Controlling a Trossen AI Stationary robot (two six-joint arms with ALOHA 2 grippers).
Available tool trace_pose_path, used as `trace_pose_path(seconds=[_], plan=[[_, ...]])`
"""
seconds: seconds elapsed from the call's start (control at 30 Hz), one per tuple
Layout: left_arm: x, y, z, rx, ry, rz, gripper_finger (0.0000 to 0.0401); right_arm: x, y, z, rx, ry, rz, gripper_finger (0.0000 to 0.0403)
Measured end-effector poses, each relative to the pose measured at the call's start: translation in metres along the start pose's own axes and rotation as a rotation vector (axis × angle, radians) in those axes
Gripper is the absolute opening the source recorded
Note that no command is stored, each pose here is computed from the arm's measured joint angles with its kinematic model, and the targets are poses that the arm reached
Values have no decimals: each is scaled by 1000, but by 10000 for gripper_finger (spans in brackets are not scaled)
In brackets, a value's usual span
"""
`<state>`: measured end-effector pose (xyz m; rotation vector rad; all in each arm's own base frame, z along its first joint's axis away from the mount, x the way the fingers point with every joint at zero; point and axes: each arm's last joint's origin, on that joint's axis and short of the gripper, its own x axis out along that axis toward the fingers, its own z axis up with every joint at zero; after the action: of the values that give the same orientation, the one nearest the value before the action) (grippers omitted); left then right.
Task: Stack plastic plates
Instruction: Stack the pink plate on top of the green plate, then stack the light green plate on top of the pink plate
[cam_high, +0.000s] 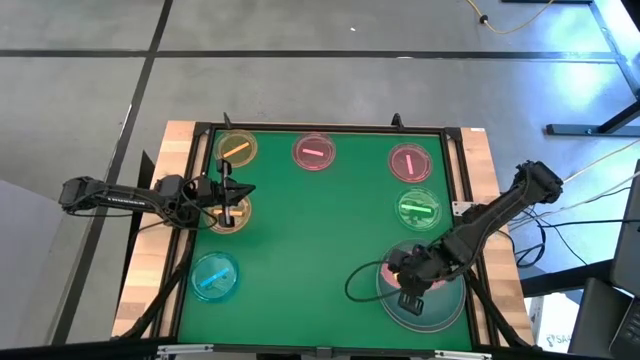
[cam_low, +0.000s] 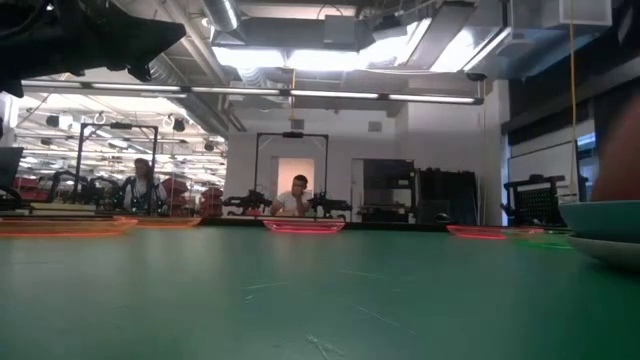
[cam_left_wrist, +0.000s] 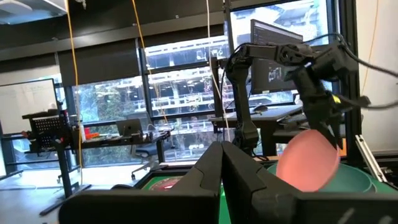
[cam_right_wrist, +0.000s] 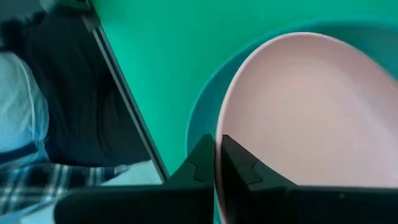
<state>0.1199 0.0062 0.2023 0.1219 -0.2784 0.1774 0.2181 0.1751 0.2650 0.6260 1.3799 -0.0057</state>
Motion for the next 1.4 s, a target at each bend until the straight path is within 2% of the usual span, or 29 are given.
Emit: trace_pose_path(seconds=[0.13, 0.2, 0.47, 0.53, 0.63, 0.73, 0.83, 0.97, 1.07, 1.17, 1.27, 1.4], plan=[[0, 0, 0, 0, -1, -1, 3, 18, 0, 2, -2, 25, 21, 7], [0, 0, 0, 0, -1, 0, 3, 23, 0, 3, 13, 37, 4, 22], [0, 0, 0, 0, -1, -12, 3, 26, -2, 7, 48, 149, 47, 144], [0, 0, 0, 0, -1, -11, 3, 23, -5, 13, 60, 197, 84, 166], [0, 0, 0, 1, -1, -12, 3, 20, -12, 22, 49, 189, 88, 187], [0, 0, 0, 1, -1, -12, 3, 19, -23, 33, -10, 106, 7, 194], [0, 0, 0, 1, 0, -12, 3, 16, -38, 42, -74, -13, -169, 192], [0, 0, 0, 1, -1, -12, 3, 10, -56, 48, -96, -135, -427, 184], [0, 0, 0, 1, 0, -12, 3, 5, -67, 54, -90, -224, -580, 181], [0, 0, 0, 1, 0, -12, 3, 0, -77, 63, -52, -265, -644, 177], [0, 0, 0, 1, 0, -12, 3, 0, -89, 71, -1, -273, -656, 177], [0, 0, 0, 1, 0, -12, 3, 12, -112, 73, -14, -187, -662, 176]])
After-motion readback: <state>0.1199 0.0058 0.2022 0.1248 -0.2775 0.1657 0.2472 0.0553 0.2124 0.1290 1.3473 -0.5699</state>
